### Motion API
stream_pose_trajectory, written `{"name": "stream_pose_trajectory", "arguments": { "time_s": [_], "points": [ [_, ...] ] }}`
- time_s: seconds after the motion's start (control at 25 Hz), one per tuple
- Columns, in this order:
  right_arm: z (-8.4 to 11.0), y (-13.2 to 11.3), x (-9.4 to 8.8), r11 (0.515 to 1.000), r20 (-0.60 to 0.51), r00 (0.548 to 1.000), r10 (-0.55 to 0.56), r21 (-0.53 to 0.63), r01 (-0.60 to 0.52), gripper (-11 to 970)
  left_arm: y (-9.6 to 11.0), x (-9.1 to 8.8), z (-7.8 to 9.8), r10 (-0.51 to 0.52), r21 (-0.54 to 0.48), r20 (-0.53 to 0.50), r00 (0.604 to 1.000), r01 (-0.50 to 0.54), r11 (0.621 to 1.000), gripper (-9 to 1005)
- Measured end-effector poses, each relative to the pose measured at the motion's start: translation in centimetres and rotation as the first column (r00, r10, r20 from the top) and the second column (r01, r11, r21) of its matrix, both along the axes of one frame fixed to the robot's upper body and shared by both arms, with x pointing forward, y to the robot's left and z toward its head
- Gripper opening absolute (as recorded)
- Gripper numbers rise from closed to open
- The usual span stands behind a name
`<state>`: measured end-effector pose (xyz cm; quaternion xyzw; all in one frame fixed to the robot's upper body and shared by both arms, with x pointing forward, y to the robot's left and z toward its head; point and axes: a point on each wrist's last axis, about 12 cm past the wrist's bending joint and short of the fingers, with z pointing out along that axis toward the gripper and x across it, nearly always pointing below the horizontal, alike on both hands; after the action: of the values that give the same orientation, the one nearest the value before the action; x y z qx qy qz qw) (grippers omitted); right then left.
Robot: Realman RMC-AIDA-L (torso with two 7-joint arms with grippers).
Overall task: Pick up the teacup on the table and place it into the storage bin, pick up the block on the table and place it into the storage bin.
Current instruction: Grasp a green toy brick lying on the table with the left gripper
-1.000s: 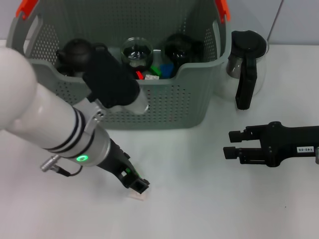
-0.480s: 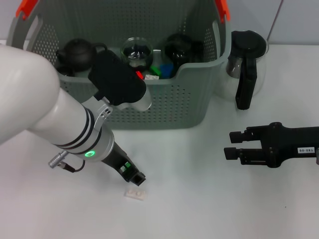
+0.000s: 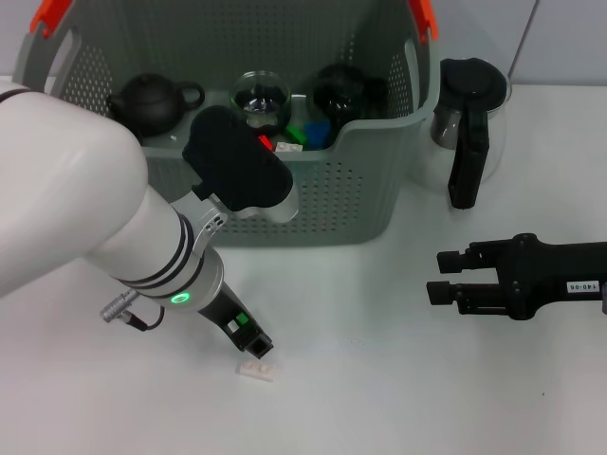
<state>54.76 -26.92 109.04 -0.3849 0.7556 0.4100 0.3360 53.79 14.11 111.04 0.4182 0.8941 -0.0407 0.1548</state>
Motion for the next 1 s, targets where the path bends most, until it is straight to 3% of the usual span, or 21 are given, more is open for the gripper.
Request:
{"name": "stream_pose_trajectory", "arguments": {
  "time_s": [0.24,0.56,0.8,1.0],
  "points": [
    [-0.04,0.02,-0.01,1.0,-0.001,1.0,0.001,-0.001,-0.001,584,0.05,0.13,-0.09,0.0,0.015,0.012,1.0,0.0,1.0,720],
    [-0.03,0.0,-0.02,1.0,-0.001,1.0,0.0,0.001,0.0,584,-0.34,-0.14,-0.26,-0.029,0.03,0.008,1.0,0.029,0.999,646],
    [-0.04,0.01,-0.02,1.0,-0.001,1.0,0.0,0.0,0.0,584,-0.43,-0.13,-0.25,-0.034,0.033,0.008,0.999,0.034,0.999,423],
    [-0.04,0.0,-0.01,1.0,-0.001,1.0,-0.001,0.0,0.001,584,-0.62,-0.23,0.57,-0.048,0.019,0.023,0.999,0.047,0.999,410]
  ]
}}
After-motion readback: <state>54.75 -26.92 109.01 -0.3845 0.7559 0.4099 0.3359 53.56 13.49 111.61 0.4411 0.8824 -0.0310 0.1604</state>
